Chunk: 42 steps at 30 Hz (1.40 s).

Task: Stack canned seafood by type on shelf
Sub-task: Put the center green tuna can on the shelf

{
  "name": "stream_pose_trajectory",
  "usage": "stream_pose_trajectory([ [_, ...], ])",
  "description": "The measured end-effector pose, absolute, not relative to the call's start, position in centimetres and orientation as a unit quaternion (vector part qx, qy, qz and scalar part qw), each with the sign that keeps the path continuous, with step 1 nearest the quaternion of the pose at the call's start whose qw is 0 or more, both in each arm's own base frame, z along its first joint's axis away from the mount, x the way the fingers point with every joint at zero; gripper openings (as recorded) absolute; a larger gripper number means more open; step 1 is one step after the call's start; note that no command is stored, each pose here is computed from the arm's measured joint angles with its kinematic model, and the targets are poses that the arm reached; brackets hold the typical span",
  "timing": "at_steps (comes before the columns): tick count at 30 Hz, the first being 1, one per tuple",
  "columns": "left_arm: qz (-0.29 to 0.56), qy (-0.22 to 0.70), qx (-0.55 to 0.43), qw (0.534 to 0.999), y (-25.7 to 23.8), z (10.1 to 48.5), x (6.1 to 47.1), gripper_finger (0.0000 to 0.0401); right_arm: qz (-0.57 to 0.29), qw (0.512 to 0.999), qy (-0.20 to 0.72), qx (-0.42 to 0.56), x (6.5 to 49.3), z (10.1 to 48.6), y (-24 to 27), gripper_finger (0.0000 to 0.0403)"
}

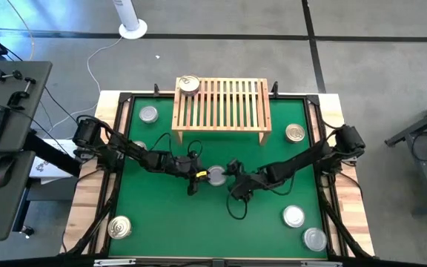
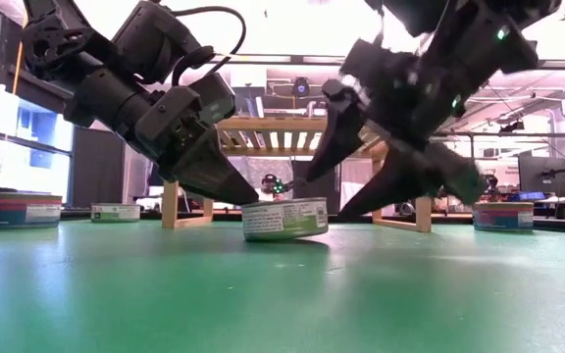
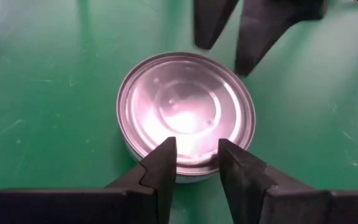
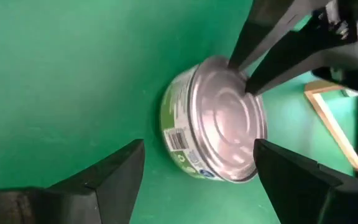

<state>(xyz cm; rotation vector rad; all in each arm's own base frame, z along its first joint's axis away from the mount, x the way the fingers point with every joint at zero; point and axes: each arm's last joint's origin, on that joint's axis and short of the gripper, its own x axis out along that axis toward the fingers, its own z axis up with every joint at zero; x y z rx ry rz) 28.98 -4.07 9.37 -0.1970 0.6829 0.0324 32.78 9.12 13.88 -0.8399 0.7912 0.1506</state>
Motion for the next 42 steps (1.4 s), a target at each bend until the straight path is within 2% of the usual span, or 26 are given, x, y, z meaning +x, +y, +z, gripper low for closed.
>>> stream_pose_trajectory([
  [8,0.013,0.338,-0.094,0.936,-4.1,9.3,28.9,0.0108,0.016,0.785,0.37,-0.496,33.7,11.1,9.7,0.0295],
  [14,0.013,0.341,-0.093,0.935,-4.1,9.3,28.9,0.0108,0.003,0.787,0.359,-0.502,34.1,10.8,9.7,0.029],
  [18,0.013,0.341,-0.092,0.935,-4.1,9.3,28.9,0.0108,0.001,0.794,0.359,-0.491,34.1,10.7,9.7,0.0256],
  [25,0.014,0.331,-0.099,0.938,-4.0,9.4,28.9,0.0108,0.011,0.806,0.357,-0.472,34.1,10.6,9.8,0.0161],
  [28,0.012,0.322,-0.101,0.941,-4.0,9.9,28.9,0.0108,0.013,0.807,0.355,-0.472,34.1,10.6,9.9,0.0157],
  [32,0.029,0.296,-0.07,0.952,-4.1,11.7,28.6,0.0108,-0.006,0.827,0.349,-0.44,34.1,11.4,10.5,0.0148],
  [36,0.058,0.285,-0.029,0.956,-4.1,13.6,27.8,0.0108,-0.009,0.841,0.369,-0.395,34.4,14.0,10.8,0.0139],
  [42,0.163,0.301,0.035,0.939,-4.3,15.3,25.9,0.0108,-0.007,0.846,0.376,-0.379,34.9,19.2,11.1,0.0139],
])
